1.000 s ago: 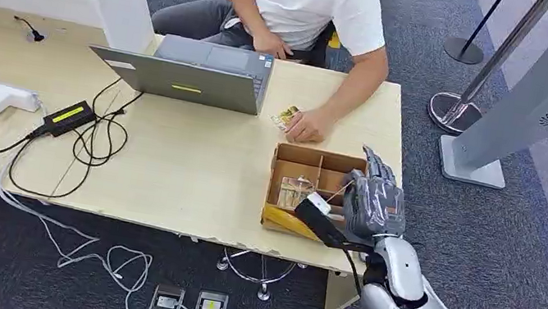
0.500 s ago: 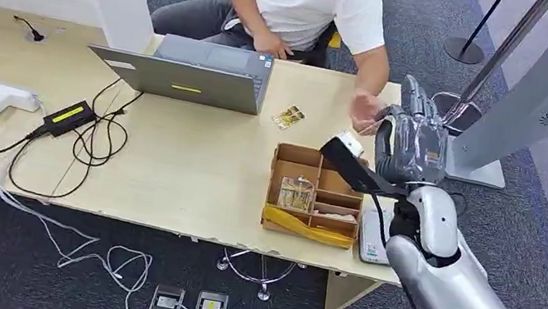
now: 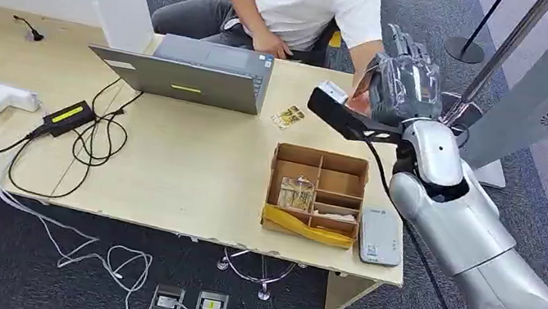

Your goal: Pass the card to the sensor for recognition and then transmit it.

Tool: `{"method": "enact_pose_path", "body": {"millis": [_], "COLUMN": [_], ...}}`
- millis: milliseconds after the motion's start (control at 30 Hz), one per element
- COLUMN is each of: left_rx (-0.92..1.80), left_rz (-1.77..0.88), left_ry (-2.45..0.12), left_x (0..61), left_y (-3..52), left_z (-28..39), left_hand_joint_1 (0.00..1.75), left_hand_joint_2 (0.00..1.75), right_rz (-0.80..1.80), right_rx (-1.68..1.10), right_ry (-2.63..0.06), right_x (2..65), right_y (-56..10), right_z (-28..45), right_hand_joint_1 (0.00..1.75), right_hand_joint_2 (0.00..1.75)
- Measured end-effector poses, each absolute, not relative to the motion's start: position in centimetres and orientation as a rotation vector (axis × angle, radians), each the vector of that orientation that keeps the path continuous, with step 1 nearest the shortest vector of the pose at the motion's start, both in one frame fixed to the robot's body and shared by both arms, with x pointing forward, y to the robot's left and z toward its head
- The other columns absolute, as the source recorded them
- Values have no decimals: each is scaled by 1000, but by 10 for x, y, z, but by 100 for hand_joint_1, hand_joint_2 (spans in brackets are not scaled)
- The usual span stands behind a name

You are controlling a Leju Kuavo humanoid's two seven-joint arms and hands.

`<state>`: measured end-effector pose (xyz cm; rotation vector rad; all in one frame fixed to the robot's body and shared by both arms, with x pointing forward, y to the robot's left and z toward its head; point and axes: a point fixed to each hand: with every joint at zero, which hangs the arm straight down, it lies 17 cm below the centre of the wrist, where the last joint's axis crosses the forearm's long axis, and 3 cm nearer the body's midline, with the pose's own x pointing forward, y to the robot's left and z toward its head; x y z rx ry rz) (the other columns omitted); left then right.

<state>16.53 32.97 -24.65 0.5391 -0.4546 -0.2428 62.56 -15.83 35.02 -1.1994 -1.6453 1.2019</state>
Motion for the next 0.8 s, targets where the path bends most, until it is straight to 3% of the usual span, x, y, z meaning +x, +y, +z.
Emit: {"method": "enact_pose_path", "body": {"millis": [400, 433, 467, 800], "left_rx": [542, 543, 544, 546], "left_rz": [-251, -253, -257, -267], "left_ry": [-448, -448, -448, -447], "left_x": [164, 164, 164, 164], "left_y": [333, 333, 334, 335], "left_z": [-247, -247, -247, -247], "left_hand_joint_1": [0, 0, 0, 0], "left_hand_joint_2": [175, 175, 175, 175], "right_rz": [1201, 1202, 1201, 1170], "right_rx": [-1213, -1216, -1220, -1273], "right_ry": [-1475, -1462, -1448, -1381], "right_x": [650, 651, 652, 655], "right_y": [-188, -192, -195, -223], "right_z": [313, 310, 307, 293], "right_hand_joint_1": [175, 49, 0, 0], "right_hand_joint_2": [175, 175, 175, 175]}}
